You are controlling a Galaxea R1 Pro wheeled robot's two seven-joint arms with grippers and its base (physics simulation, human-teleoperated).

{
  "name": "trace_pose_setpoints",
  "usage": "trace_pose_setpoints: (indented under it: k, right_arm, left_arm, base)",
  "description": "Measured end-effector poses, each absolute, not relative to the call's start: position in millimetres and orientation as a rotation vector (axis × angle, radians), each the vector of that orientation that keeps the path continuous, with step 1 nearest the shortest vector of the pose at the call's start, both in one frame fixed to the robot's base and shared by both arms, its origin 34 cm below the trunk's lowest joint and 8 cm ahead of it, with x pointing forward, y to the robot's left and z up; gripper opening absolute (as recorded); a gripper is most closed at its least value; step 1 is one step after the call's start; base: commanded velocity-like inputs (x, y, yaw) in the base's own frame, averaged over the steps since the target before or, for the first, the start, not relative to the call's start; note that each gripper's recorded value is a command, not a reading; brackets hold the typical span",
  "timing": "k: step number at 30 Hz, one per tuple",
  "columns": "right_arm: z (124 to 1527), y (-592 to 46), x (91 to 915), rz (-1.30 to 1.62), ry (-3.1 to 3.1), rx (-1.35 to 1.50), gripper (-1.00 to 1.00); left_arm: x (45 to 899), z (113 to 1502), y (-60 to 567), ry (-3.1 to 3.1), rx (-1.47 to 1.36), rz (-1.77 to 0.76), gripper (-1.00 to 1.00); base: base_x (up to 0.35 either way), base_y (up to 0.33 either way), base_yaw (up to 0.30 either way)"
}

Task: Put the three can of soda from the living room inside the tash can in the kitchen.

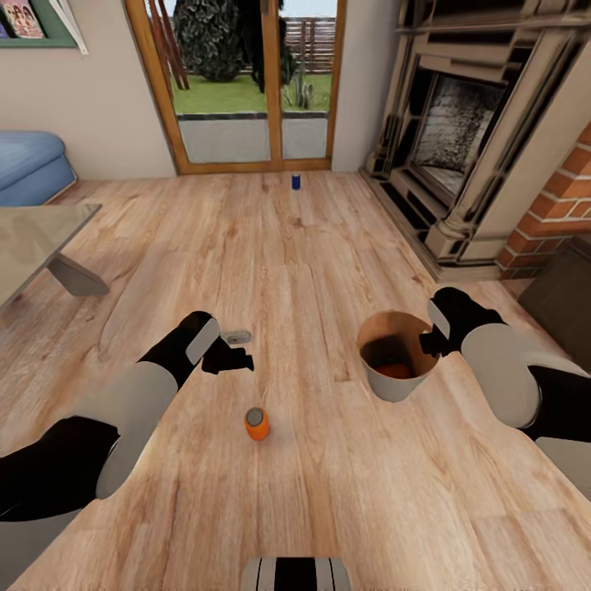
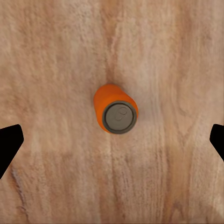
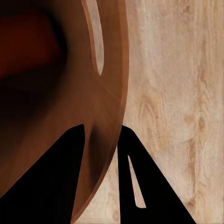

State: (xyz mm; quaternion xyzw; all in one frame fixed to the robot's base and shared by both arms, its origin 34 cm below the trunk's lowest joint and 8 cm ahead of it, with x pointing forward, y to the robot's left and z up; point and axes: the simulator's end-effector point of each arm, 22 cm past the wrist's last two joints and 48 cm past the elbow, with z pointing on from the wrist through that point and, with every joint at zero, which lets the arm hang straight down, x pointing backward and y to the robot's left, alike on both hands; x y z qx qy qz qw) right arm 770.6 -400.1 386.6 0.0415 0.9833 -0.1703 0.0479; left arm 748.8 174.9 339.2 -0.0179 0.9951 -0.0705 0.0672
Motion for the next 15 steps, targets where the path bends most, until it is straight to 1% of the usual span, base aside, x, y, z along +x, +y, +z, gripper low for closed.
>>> trace_pose_setpoints:
  k: [6, 15]
  right_arm:
    - [370, -402, 768, -0.561, 3.019, 0.092, -1.00]
    - [363, -397, 763, -0.544, 3.039, 0.089, -1.00]
  left_arm:
    - [745, 323, 169, 3.021, -0.049, -0.222, 1.00]
    - [743, 320, 168, 3.027, -0.045, -0.220, 1.00]
  base:
    - [0.000, 0.000, 0.000]
    - [0.000, 0.000, 0.000]
